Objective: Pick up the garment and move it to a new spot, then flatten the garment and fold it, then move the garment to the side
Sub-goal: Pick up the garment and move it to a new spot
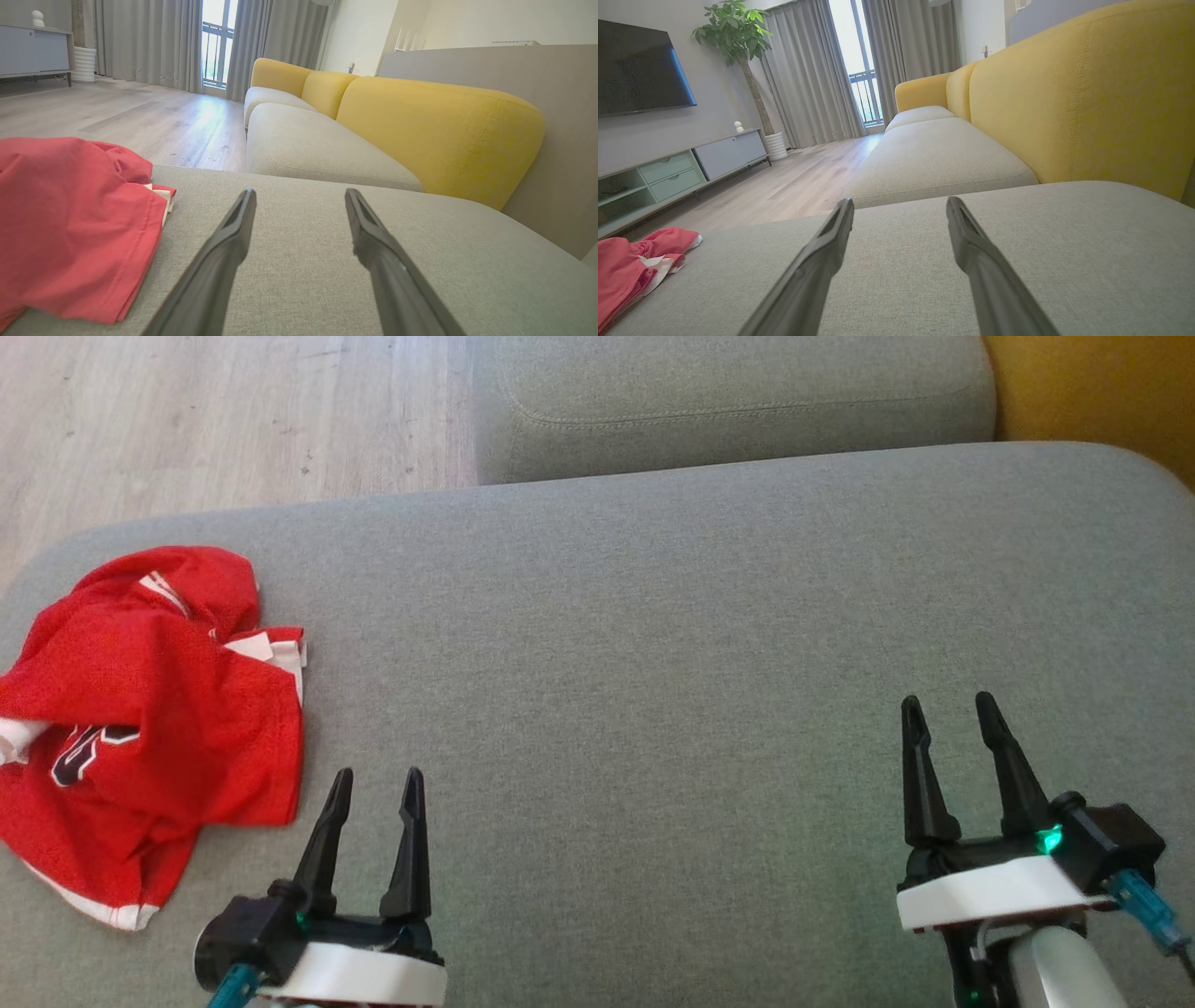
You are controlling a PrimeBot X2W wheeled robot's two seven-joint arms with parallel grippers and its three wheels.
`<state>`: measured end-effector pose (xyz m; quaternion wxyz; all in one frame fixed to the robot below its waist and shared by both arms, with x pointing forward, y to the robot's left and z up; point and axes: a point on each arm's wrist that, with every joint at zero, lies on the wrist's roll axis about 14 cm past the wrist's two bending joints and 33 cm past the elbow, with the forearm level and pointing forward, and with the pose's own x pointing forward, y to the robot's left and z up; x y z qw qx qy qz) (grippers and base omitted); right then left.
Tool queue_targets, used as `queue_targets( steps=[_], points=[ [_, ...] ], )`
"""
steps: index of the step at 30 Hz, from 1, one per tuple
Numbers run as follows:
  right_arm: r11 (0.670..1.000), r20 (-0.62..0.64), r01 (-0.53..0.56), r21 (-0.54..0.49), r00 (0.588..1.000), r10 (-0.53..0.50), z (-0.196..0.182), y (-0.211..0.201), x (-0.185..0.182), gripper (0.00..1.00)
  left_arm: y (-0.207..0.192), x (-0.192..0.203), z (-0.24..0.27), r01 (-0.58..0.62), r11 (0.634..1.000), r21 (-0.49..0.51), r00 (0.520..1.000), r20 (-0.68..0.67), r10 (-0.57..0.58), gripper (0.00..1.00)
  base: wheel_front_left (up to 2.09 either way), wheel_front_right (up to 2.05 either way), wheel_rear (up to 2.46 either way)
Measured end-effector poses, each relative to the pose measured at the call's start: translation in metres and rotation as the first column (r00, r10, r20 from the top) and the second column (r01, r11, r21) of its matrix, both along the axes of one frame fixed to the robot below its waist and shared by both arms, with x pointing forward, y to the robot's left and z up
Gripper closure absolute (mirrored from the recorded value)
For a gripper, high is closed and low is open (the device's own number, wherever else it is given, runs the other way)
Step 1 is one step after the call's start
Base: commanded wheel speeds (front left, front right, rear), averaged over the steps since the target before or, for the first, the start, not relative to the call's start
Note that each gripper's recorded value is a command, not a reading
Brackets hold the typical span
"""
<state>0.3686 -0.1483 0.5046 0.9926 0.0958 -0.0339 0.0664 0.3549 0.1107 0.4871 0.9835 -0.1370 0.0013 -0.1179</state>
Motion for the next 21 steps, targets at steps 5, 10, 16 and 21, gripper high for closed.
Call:
queue_targets(
  steps=[5,10,16,21],
  points=[
    [1.000,0.001,-0.011,-0.017,1.000,0.011,0.000,0.003,0.001,0.00,0.004,-0.001,0.000,-0.013,1.000,0.002,1.000,0.001,0.013,0.00,0.00,0.00,0.00],
    [0.998,0.001,-0.054,-0.025,0.999,0.054,-0.001,0.017,0.005,0.00,0.016,-0.004,0.001,-0.052,0.999,0.006,0.999,0.003,0.052,0.00,0.00,0.00,0.00],
    [0.991,0.003,-0.135,-0.024,0.991,0.135,0.000,0.044,0.010,0.00,0.039,-0.012,0.002,-0.127,0.992,0.009,0.992,0.007,0.127,0.00,0.00,0.00,0.00],
    [0.971,0.003,-0.237,-0.022,0.971,0.237,0.000,0.079,0.012,0.00,0.070,-0.025,0.004,-0.231,0.973,0.023,0.973,0.014,0.231,0.00,0.00,0.00,0.00]
  ],
)
